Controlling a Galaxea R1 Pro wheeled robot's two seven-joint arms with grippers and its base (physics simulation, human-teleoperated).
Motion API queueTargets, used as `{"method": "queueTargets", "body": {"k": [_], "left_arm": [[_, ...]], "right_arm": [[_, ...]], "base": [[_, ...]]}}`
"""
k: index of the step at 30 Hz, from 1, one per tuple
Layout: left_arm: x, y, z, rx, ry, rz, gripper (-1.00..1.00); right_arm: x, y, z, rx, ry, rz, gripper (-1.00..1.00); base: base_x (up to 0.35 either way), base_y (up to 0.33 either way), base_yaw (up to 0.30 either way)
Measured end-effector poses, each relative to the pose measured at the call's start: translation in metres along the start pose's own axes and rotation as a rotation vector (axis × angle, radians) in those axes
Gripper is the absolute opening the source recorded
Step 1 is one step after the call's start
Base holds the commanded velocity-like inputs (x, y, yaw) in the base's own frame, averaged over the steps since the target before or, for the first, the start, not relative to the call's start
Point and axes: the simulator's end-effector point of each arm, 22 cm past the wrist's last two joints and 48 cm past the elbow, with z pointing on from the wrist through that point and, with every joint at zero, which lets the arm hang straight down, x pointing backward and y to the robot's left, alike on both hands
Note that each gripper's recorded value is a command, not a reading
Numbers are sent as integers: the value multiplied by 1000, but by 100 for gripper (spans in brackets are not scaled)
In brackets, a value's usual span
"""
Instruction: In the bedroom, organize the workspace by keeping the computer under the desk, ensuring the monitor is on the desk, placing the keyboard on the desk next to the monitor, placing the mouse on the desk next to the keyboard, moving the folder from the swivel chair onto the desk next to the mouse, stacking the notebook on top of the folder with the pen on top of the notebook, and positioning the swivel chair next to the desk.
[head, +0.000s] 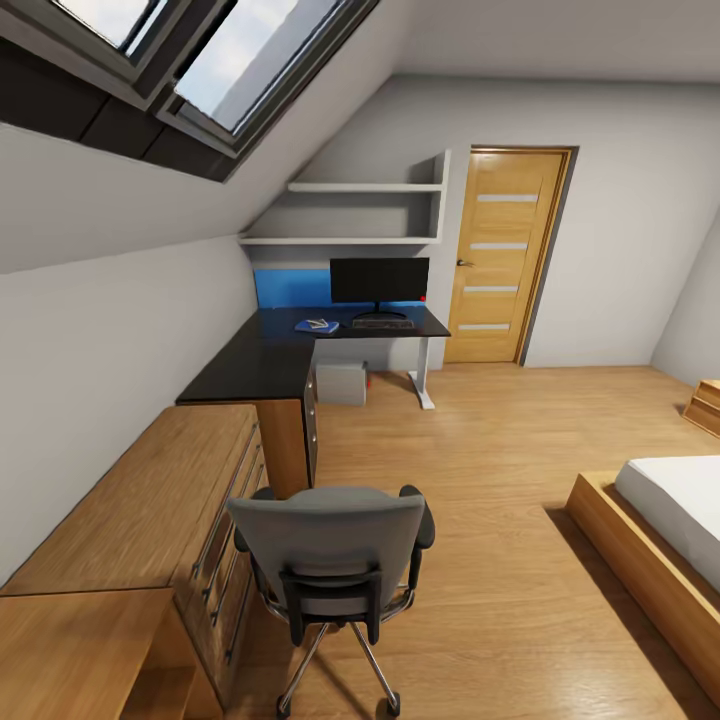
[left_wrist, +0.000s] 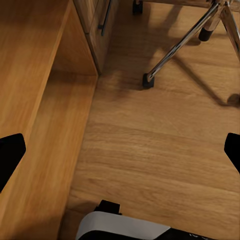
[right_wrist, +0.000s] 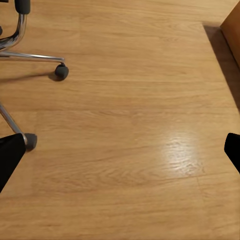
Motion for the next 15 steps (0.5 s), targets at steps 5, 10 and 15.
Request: {"method": "queueTargets", "body": {"k": [5,10,15], "left_arm": [[3,-2,5,2,0,-1,100],[6,-4,10,5,-1,0,100],[9,-4,15,6,-1,0,100]], "right_arm": [[4,1,4,0,0,0,100],[8,2,9,2,0,0,100],[12,3,14,1,0,0,100]], "base": [[0,0,0],[-18,0,0],[-141,0,0]]}}
